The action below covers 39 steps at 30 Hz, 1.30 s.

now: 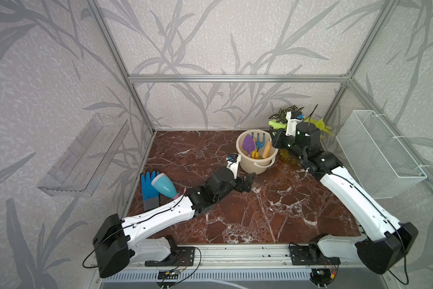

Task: Organize the gardening tools
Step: Place the gardening tool in the container.

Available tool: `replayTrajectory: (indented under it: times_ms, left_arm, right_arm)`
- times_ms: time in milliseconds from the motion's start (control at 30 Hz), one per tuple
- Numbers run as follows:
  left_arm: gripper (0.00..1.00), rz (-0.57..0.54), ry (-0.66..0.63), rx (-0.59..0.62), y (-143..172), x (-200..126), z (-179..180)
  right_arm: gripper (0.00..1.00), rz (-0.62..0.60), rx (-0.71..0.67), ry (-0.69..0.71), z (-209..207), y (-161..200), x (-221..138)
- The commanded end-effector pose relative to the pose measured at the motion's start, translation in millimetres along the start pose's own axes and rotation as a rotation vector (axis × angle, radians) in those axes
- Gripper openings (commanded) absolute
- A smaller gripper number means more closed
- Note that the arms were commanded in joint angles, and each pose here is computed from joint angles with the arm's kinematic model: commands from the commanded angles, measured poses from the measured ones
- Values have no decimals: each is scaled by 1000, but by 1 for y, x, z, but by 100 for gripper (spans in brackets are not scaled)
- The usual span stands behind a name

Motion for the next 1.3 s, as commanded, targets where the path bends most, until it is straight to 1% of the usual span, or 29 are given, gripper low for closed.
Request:
replayTrajectory:
  times_ms: [0, 167, 400, 500, 567, 767, 1133, 1200, 1267]
  left_arm:
    - [100, -23, -126, -37, -2, -20, 30]
    - [100, -10, -225, -68, 0, -31, 58]
    - [100, -8, -217, -106, 6, -31, 65]
    - [100, -1, -211, -104, 7, -28, 64]
    - [100, 0, -208, -104, 7, -27, 64]
    - [100, 7, -199, -103, 8, -23, 63]
    - [100, 12, -195, -110, 9, -20, 65]
    - [100, 15, -197, -110, 9, -20, 65]
    - [100, 15, -199, -110, 9, -20, 66]
  right_arm:
    - [6, -71, -91, 107, -10, -17, 22]
    - [6, -62, -141, 194, -26, -7, 62]
    - [6, 25, -168, 235, -48, 28, 102]
    - [6, 33, -152, 237, -55, 33, 107]
    - [6, 65, -145, 250, -65, 46, 118]
    - [6, 104, -131, 268, -79, 63, 129]
    - [9, 160, -110, 270, -90, 86, 142]
    - [11, 168, -110, 274, -93, 92, 144]
    - [15, 176, -106, 273, -94, 94, 145]
Point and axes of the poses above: each gripper's point midway between its finger pads, its own x axis out along the fingers, its own z axis along the line the jaws close on, y = z × x, the point moved 3 cm from there along -x, back along the fingers, and after that the axes turned 5 degrees about x, right-handed, at the moved point
